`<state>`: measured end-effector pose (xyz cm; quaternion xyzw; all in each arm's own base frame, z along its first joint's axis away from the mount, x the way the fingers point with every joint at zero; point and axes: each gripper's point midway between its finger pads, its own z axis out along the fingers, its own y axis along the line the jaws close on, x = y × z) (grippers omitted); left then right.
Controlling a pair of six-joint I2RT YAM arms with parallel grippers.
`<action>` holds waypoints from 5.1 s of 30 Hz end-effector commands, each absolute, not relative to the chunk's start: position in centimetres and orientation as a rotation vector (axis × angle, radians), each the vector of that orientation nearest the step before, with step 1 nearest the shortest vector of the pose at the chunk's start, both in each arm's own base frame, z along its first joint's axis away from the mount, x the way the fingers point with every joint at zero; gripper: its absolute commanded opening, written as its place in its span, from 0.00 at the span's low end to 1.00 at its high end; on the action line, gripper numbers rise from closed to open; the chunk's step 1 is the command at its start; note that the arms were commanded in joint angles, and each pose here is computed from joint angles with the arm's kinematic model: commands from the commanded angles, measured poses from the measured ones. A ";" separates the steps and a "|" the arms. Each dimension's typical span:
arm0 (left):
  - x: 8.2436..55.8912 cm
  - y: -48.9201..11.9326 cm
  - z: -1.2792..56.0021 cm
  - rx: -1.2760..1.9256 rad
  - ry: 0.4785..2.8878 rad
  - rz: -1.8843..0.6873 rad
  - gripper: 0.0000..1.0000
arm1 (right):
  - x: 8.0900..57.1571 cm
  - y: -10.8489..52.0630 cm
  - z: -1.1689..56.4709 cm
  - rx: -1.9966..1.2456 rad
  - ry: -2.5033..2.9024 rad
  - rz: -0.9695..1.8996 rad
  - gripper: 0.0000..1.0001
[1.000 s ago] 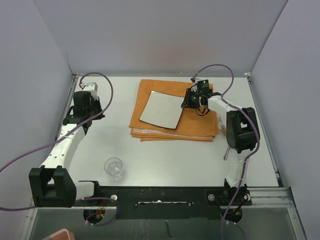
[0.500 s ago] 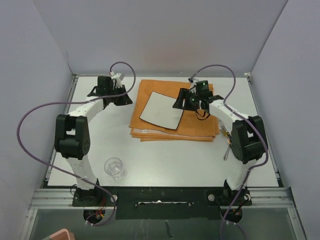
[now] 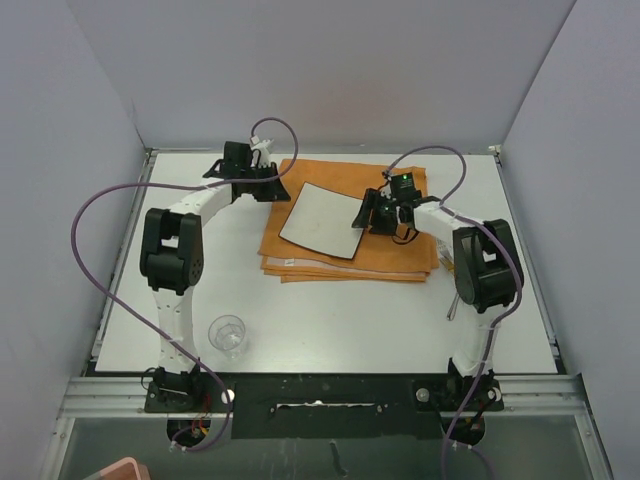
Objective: Set the dinner table for one person
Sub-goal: Adjust the plate at the napkin, then adjust the napkin at the center of the board.
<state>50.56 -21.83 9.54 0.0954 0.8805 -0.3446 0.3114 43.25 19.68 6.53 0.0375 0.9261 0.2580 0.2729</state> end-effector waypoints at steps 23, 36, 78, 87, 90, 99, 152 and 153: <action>50.7 -21.0 10.9 0.368 2.317 -0.839 0.00 | 47.2 26.2 4.5 0.112 2.432 0.900 0.00; 49.7 -19.4 12.2 0.384 2.302 -0.762 0.00 | 48.3 30.0 17.0 -0.032 2.129 1.017 0.00; 49.5 -17.5 14.4 0.365 2.250 -0.699 0.00 | 53.6 21.5 18.0 0.050 2.147 0.846 0.00; 48.8 -17.0 14.5 0.361 2.253 -0.673 0.00 | 51.6 24.2 10.6 -0.051 2.361 0.813 0.00; 48.5 -16.9 14.6 0.356 2.253 -0.674 0.00 | 51.0 24.5 9.4 -0.079 2.401 0.789 0.00; 48.3 -17.0 16.1 0.342 2.228 -0.676 0.00 | 50.7 23.9 7.8 -0.099 2.466 0.721 0.00; 45.7 -7.1 29.5 -0.090 1.944 -0.174 0.00 | 39.6 11.1 5.1 0.069 2.581 -0.239 0.00; 45.6 -7.1 29.5 -0.089 1.944 -0.173 0.00 | 39.5 10.9 5.1 0.075 2.584 -0.240 0.00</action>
